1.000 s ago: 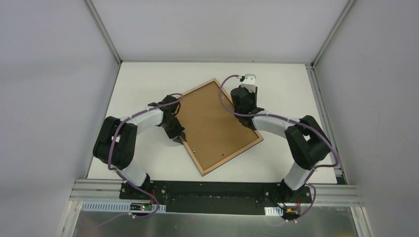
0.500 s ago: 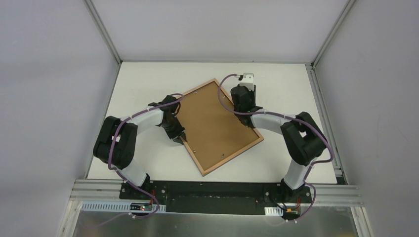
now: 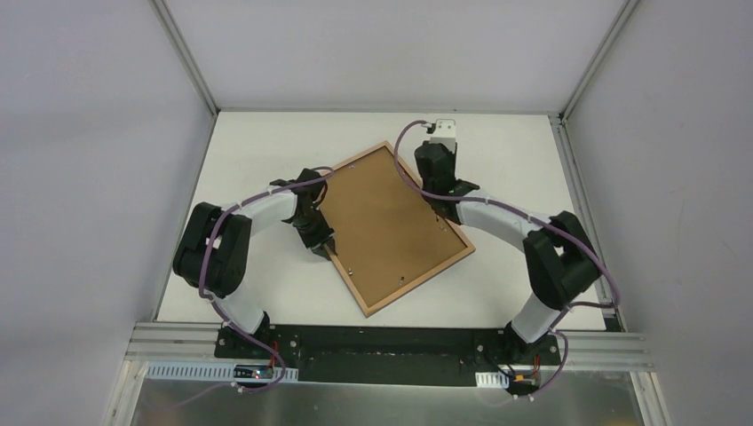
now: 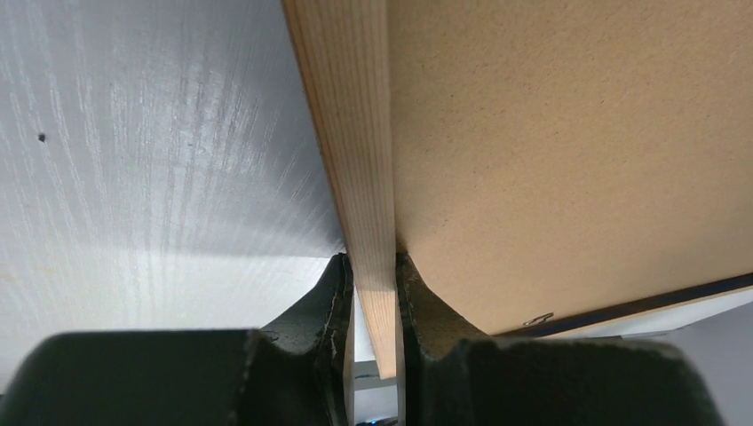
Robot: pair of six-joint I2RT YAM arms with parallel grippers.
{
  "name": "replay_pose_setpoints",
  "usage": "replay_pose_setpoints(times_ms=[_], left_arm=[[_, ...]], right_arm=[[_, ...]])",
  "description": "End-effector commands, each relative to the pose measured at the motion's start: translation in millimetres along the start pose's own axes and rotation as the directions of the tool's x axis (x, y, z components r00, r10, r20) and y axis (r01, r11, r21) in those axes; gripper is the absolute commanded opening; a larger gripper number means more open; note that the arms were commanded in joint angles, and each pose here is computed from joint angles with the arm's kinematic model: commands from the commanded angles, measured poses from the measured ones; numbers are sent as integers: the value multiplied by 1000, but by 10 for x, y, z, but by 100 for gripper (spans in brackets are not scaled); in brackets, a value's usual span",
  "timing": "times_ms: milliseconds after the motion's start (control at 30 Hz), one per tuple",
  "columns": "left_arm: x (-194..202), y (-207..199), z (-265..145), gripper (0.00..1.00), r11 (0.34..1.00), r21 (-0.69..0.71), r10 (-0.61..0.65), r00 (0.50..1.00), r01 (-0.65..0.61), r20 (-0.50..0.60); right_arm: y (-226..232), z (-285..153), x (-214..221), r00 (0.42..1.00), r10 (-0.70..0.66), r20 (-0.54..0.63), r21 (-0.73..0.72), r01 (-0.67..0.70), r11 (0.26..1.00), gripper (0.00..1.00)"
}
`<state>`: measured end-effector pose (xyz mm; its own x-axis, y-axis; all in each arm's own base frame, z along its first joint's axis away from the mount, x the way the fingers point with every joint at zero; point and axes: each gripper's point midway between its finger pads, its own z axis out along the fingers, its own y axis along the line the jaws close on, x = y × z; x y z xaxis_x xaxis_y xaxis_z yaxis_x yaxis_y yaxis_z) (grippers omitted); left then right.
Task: Take the photo out of the frame
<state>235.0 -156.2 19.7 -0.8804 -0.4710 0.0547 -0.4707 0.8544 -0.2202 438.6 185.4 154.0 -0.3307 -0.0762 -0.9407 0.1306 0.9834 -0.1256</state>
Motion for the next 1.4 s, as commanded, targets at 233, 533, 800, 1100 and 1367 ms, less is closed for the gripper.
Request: replay_pose_setpoints(times_ms=[233,533,800,1100,1367], left_arm=[[-419,401,-68,0,889,-284,386,922,-360,38],[-703,177,-156,0,819,-291,524,851,-494,32],[-578,-358,-743,66,897,-54,441,876,-440,195],[125,-1514,-1795,85,693,532,285,862,-487,419],[1190,-2227,-1723,87,489,693,432,837,-530,335]], right_arm=[[-401,-989,-293,965,178,-190,-178,-212,961,0],[-527,-1429,220,914,160,-372,-224,-256,940,0],[-391,-1821,387,828,118,-548,-330,-343,880,0],[-67,-2059,357,591,213,-778,-256,-608,752,0],[-4,-1818,288,487,424,-764,-48,-698,715,0]])
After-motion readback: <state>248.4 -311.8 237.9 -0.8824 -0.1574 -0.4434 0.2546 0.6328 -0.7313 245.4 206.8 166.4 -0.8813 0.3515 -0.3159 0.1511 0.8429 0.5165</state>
